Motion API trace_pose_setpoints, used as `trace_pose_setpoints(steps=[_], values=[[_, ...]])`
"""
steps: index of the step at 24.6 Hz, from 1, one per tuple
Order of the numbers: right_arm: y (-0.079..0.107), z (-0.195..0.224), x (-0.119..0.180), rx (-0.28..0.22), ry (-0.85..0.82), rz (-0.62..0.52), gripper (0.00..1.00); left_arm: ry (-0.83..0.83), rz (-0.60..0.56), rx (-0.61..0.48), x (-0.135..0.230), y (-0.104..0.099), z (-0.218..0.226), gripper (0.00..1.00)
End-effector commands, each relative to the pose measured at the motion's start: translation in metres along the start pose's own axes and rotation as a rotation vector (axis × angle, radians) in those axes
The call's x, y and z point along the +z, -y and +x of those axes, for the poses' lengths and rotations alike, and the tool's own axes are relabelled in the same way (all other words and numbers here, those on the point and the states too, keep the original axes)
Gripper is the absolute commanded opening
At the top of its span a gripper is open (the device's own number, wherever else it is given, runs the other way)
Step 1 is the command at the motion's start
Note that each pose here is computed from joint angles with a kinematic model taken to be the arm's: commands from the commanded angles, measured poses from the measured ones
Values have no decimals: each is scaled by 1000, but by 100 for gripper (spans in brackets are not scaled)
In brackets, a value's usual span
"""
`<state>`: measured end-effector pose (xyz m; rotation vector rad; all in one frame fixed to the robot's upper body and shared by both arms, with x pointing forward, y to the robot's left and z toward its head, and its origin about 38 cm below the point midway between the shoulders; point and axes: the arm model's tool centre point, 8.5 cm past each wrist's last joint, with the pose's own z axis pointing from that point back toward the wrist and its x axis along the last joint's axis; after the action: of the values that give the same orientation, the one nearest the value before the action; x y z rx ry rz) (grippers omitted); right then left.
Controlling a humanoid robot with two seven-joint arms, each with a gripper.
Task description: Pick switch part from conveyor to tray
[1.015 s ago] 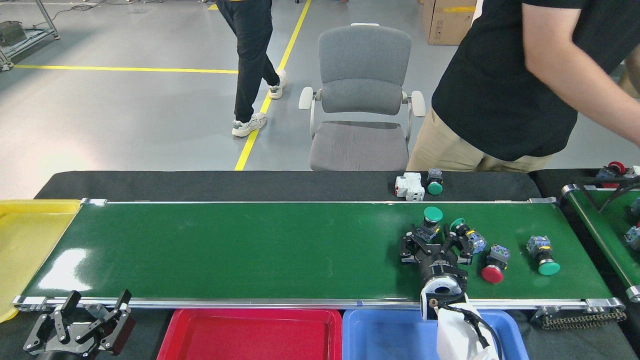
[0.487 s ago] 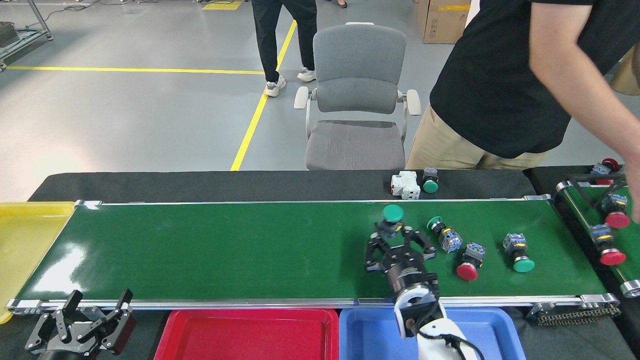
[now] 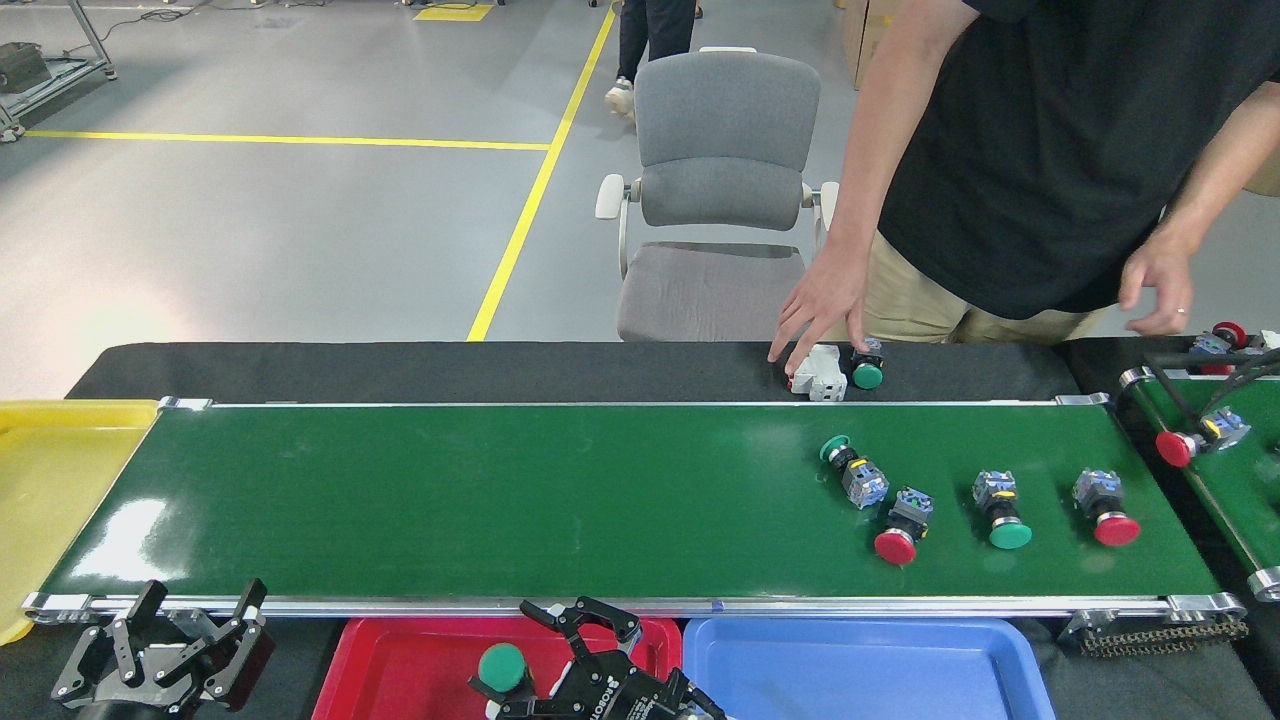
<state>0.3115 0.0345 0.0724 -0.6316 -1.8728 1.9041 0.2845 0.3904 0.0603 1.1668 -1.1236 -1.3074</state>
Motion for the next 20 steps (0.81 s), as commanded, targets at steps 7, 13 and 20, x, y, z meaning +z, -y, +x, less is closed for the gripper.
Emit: trace_pose_setpoints(steps=[7,13,20], values=[[-23,-111,163,-60,-922,-122,100,11,0,-18,7,-2,-2,100],[-47,-108,211,-139,-1071,-84,100,13,-21,-19,13,4,-1,100],[-34,-115,141,-158,-960,-26,100,11,-16,-20,10,2,-2,100]])
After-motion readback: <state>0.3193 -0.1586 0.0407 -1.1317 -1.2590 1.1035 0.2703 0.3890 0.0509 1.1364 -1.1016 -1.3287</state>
